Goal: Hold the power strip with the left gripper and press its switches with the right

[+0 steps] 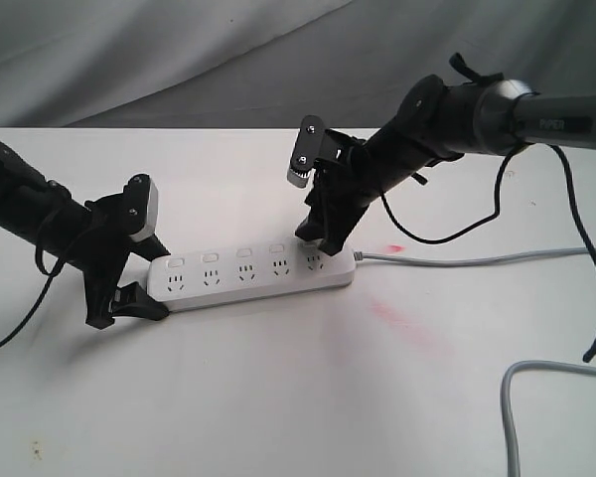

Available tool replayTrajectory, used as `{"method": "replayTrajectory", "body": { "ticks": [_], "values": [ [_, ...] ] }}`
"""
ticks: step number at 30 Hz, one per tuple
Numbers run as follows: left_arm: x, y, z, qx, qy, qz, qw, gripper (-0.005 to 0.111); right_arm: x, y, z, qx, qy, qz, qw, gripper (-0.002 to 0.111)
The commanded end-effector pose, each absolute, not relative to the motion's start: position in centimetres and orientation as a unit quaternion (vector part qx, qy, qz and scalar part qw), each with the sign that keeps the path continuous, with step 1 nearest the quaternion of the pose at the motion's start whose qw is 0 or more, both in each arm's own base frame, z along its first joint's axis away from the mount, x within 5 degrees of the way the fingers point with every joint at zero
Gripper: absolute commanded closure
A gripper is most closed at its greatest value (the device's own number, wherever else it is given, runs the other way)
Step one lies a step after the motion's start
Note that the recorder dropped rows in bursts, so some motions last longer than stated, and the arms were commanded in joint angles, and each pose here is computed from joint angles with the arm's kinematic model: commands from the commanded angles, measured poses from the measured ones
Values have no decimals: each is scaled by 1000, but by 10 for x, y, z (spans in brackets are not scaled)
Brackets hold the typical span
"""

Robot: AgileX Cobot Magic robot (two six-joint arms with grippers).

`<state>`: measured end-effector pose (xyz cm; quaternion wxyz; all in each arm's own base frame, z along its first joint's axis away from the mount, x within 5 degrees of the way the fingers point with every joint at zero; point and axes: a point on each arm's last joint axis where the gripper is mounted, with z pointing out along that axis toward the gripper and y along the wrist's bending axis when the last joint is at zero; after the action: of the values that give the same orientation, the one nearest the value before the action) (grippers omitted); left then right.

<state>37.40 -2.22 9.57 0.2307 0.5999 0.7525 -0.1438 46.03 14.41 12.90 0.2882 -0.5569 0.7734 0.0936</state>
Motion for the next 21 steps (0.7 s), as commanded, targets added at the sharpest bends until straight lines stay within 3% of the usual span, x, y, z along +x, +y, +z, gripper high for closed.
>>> {"method": "replayTrajectory", "body": {
  "ticks": [1,21],
  "values": [
    [371,-20,84,637,733,-119,206,60,458,142,118,-569,772,94,267,56],
    [371,-20,84,637,733,-119,206,60,450,122,87,-566,787,100,225,56]
  ]
}}
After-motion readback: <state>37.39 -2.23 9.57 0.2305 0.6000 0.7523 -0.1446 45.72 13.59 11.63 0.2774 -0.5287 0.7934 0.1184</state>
